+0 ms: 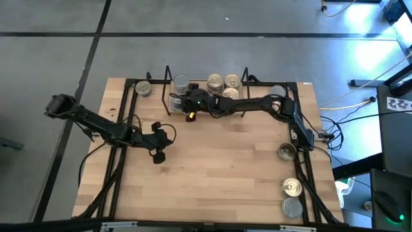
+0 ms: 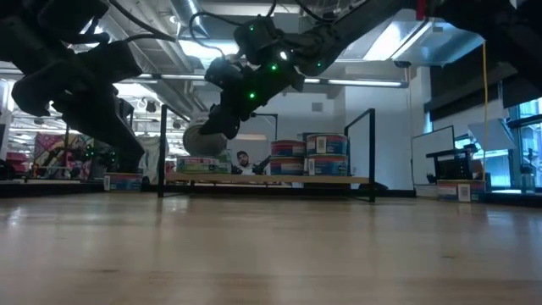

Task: Stack canned seafood by type on shelf
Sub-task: Stack the green and white tuna can on top of the green and white tuna can on the shelf

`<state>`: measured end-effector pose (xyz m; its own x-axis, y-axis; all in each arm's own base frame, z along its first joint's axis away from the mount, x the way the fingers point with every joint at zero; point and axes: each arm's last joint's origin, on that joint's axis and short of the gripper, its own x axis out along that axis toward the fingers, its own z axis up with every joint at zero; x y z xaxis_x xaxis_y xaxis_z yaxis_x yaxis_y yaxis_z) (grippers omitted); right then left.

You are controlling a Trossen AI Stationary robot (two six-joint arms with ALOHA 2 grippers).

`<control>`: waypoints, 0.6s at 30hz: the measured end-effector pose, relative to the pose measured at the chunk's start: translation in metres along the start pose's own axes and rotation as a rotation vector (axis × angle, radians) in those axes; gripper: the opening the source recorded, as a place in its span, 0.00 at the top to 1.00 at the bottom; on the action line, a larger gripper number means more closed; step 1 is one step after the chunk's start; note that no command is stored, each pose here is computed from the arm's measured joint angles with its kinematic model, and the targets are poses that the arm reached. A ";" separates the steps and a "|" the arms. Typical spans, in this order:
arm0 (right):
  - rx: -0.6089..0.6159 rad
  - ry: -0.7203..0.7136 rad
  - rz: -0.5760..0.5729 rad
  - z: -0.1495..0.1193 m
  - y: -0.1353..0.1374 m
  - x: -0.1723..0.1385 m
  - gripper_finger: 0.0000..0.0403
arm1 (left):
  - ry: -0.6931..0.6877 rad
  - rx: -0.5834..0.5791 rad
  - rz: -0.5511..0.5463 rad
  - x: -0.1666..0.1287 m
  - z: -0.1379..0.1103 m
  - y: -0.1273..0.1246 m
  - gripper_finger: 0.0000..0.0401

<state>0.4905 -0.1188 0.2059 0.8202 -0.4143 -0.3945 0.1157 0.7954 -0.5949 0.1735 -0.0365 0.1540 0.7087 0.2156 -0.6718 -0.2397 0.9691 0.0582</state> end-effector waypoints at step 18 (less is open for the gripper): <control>0.062 0.073 0.005 -0.008 0.006 0.003 0.51 | 0.001 -0.026 0.000 0.000 0.000 0.000 0.98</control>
<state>0.4893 -0.1185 0.1954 0.7784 -0.4394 -0.4484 0.1483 0.8227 -0.5488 0.1735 -0.0365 0.1542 0.7083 0.2157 -0.6722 -0.2568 0.9657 0.0393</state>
